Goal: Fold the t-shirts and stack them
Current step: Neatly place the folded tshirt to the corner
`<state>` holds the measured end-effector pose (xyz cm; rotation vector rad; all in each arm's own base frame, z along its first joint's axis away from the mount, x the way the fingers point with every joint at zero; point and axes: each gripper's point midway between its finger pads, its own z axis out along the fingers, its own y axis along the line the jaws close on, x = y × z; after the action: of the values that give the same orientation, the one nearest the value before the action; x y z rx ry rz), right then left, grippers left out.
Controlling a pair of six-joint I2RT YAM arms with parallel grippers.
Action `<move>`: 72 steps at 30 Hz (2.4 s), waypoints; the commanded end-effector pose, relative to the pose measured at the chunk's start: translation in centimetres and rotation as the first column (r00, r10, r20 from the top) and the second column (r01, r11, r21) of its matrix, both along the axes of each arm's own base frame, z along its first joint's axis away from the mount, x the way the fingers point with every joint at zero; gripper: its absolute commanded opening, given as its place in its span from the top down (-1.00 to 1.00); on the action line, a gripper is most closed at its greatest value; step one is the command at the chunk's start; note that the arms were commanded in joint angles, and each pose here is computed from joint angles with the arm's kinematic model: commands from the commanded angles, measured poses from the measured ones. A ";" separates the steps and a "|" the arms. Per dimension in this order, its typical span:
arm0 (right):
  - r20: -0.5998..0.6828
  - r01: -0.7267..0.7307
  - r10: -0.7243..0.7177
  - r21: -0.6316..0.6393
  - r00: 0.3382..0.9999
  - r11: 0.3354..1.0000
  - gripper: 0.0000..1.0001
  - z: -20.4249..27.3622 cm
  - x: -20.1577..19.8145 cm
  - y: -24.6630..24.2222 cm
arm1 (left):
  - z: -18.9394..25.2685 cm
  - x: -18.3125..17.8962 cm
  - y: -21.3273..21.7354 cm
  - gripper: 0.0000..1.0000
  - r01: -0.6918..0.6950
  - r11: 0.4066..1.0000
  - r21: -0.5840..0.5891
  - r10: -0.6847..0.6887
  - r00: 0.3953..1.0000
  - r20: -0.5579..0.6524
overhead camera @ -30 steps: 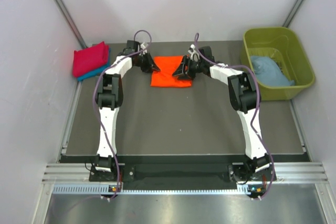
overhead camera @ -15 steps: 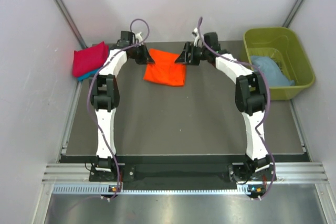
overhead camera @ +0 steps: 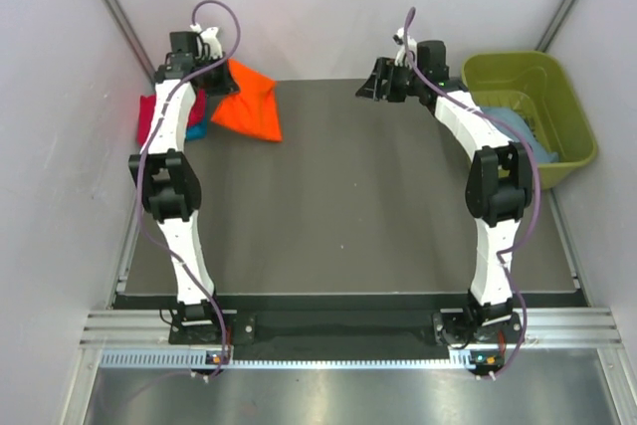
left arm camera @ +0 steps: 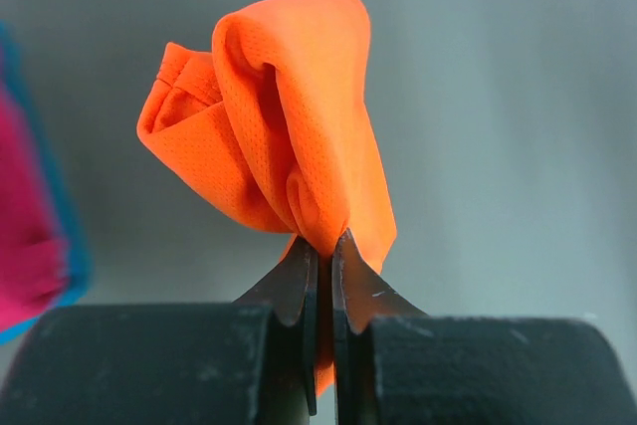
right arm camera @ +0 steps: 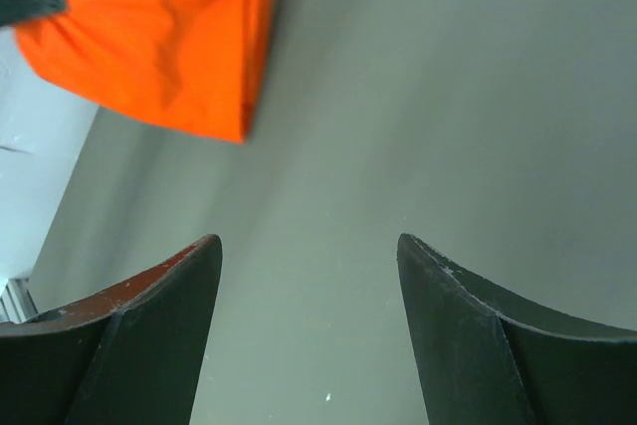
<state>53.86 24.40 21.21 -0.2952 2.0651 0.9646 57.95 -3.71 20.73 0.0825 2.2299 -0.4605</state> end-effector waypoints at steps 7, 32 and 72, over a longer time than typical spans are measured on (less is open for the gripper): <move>-0.009 -0.009 0.008 -0.016 1.000 1.000 -0.43 -0.9 -0.1 -0.3 | 9.4 -1.1 9.8 1.00 -0.174 0.952 0.251 0.115 0.966 0.231; -0.042 0.008 -0.007 0.031 0.999 0.999 -0.43 -1.5 0.0 -1.6 | 13.1 0.9 19.8 1.00 -0.581 0.632 0.512 0.378 0.809 0.451; -0.051 -0.021 0.020 -0.034 0.999 0.999 -0.44 -3.5 -1.5 -1.0 | 3.5 5.3 26.5 -0.68 -0.732 0.080 0.677 0.451 0.633 0.630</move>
<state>52.37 22.67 15.40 -0.2510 2.2014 0.9709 63.79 22.57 17.86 -0.0621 1.9330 1.1943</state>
